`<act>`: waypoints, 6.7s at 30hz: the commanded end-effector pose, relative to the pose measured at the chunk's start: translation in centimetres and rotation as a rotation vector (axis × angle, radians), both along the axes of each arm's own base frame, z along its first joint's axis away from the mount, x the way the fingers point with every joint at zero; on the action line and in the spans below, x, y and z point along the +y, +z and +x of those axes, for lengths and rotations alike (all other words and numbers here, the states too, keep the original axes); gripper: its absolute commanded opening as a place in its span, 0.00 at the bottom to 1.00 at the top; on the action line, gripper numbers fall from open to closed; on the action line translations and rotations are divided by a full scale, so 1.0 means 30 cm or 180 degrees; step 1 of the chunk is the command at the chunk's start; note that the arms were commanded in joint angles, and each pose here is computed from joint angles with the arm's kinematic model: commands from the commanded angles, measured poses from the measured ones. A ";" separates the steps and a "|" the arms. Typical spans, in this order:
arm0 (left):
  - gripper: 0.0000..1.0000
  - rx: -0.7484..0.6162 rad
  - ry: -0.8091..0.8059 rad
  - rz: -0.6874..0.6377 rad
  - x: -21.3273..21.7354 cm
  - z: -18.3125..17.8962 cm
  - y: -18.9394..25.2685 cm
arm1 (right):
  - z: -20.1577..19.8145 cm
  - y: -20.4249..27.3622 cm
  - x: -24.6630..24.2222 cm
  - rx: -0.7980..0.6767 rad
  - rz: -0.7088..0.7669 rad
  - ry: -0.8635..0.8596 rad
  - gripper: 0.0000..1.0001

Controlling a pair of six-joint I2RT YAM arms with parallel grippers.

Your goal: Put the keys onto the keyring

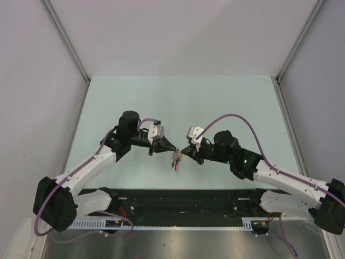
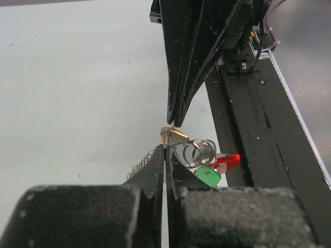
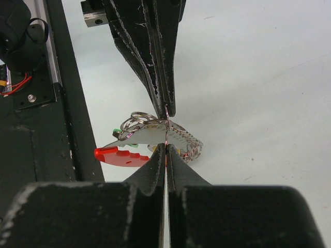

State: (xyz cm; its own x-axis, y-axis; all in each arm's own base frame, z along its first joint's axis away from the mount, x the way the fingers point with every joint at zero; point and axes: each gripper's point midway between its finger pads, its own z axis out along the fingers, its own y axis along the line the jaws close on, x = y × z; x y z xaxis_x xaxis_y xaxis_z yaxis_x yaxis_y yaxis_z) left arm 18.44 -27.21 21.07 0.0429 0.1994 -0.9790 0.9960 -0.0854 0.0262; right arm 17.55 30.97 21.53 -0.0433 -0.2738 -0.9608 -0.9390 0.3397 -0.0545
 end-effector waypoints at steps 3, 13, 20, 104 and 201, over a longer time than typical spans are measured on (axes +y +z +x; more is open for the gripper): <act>0.00 -0.0070 -0.0267 -0.0156 -0.007 -0.031 0.073 | 0.009 0.051 0.013 -0.0115 0.0109 0.0002 0.00; 0.00 -0.0059 -0.0310 -0.0163 -0.009 -0.038 0.076 | 0.013 0.049 0.015 -0.0122 0.0109 -0.0017 0.00; 0.00 -0.0032 -0.0327 -0.0147 -0.008 -0.043 0.071 | 0.015 0.053 0.014 -0.0132 0.0114 -0.0031 0.00; 0.00 -0.0001 -0.0358 -0.0146 -0.002 -0.041 0.073 | 0.012 0.044 0.018 -0.0135 0.0088 -0.0011 0.00; 0.00 0.0150 -0.0853 0.0108 -0.051 -0.160 0.032 | 0.006 0.085 0.014 -0.0180 0.0230 0.0201 0.00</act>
